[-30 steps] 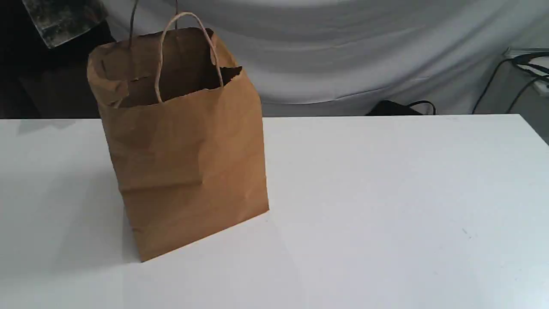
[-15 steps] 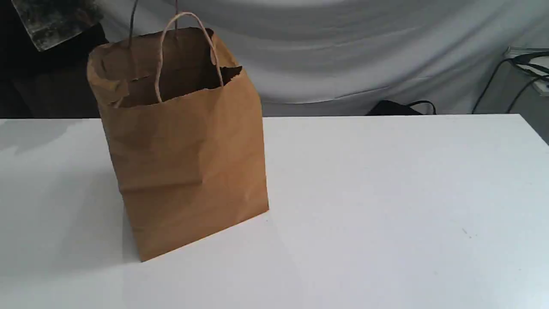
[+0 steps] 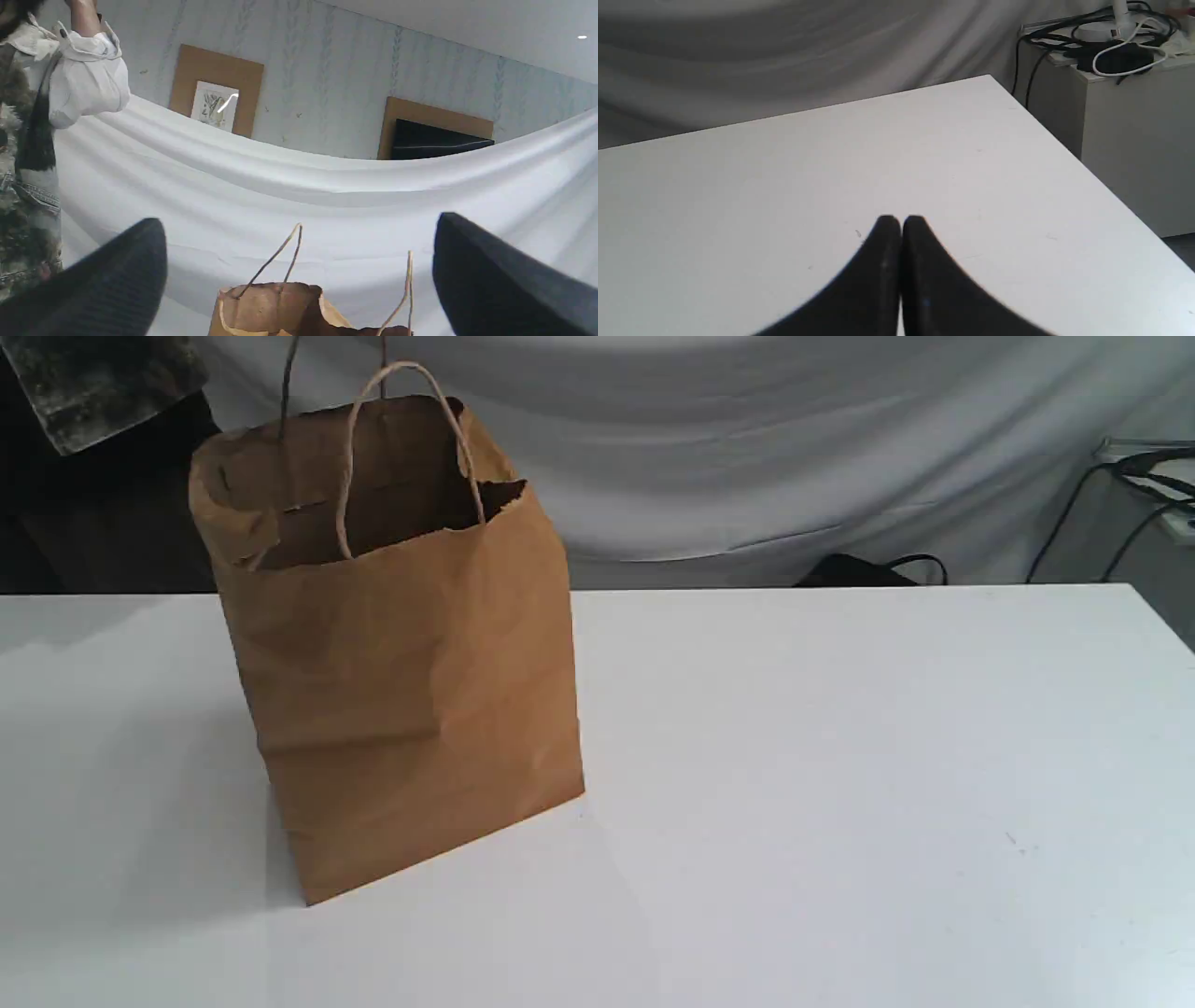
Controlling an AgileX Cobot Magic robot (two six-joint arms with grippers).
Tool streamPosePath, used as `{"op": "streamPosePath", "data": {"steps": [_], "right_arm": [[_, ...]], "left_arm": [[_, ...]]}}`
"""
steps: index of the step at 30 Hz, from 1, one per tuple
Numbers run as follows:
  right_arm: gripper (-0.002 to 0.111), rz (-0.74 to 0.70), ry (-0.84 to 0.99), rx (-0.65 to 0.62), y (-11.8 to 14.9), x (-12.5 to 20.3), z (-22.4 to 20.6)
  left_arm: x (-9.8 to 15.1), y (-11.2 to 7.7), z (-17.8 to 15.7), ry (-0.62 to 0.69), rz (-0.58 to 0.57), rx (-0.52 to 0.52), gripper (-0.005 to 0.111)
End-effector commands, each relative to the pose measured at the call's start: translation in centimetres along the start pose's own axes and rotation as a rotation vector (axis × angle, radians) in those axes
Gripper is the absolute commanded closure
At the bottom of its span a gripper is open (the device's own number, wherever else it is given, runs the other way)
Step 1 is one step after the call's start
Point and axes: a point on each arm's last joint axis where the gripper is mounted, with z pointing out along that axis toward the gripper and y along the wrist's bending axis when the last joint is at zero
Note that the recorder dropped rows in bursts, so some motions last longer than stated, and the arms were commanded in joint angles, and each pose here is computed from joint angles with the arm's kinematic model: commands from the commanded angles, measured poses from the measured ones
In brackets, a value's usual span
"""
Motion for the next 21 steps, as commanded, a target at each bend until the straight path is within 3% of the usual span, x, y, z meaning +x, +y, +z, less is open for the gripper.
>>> {"op": "streamPosePath", "data": {"steps": [1,21], "right_arm": [[0.108,0.009,-0.004,-0.007,0.03,0.07,0.00],[0.108,0.013,-0.004,-0.007,0.03,0.07,0.00]], "left_arm": [[0.28,0.04,-0.03,0.009,-0.005,0.004,0.028],[0.29,0.04,-0.03,0.008,0.033,0.004,0.028]]}}
